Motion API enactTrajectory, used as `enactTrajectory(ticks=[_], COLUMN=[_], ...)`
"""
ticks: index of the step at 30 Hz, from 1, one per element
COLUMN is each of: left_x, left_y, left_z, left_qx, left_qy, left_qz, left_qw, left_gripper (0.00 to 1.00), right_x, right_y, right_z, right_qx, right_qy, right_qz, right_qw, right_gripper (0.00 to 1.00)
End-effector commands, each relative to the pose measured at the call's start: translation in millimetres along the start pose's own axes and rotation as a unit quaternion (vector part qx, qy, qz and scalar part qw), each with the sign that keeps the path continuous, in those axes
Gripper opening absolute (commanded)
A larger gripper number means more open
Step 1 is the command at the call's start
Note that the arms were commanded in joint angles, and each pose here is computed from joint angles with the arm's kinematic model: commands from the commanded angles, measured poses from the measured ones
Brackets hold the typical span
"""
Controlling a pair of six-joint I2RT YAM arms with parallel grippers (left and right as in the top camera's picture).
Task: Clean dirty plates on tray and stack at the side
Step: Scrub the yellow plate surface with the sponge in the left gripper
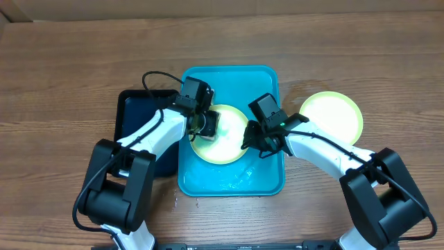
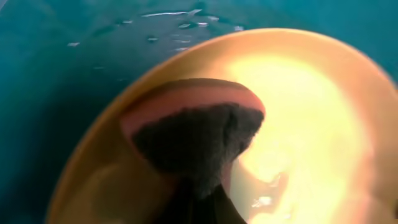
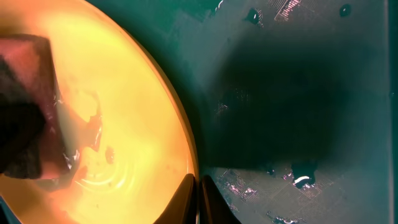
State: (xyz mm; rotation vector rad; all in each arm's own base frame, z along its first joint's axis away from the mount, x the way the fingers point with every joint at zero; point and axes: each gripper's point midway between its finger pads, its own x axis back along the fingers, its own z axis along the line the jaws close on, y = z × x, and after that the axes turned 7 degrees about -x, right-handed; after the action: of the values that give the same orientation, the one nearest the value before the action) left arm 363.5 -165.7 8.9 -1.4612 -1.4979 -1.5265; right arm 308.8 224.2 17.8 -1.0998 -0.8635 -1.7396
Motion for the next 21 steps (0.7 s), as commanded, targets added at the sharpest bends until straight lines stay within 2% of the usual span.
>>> enactTrajectory(ticks=[1,5,11,15,18,21], left_x=[-8,5,42,54,50,49], left_y=[-20,7,49,49,33,13], left_z=[-48,-73,-79,-58,-26,6], left_qx=[0.011,0.005,-0.012,-0.028,-0.023,-0.016], left_qy=[-0.137,-0.213,-0.211,-0.130,-0.036,0.055], left_qz=[0.030,-0.010,-0.047,-0.041,-0.011,0.027], left_qw=[0.990,0.977,0.976,0.990,0.999,0.998], left_gripper=[0.04,0.04,0.04,0.04,0.04,0.04], right_x=[-4,-4,-4,-4,-4,-5], right_y=[-2,-2,-4,-4,-5,-7], right_z=[-4,-4,-6,-4,0,2], right_qx=[0.001,0.001,0.000,0.001,0.002,0.006], right_qy=[-0.008,-0.008,-0.011,-0.008,0.002,0.003], right_qz=[0.002,0.002,0.004,0.005,0.010,0.009], right_qw=[1.000,1.000,1.000,1.000,1.000,1.000], right_gripper=[0.04,0.04,0.04,0.04,0.04,0.04])
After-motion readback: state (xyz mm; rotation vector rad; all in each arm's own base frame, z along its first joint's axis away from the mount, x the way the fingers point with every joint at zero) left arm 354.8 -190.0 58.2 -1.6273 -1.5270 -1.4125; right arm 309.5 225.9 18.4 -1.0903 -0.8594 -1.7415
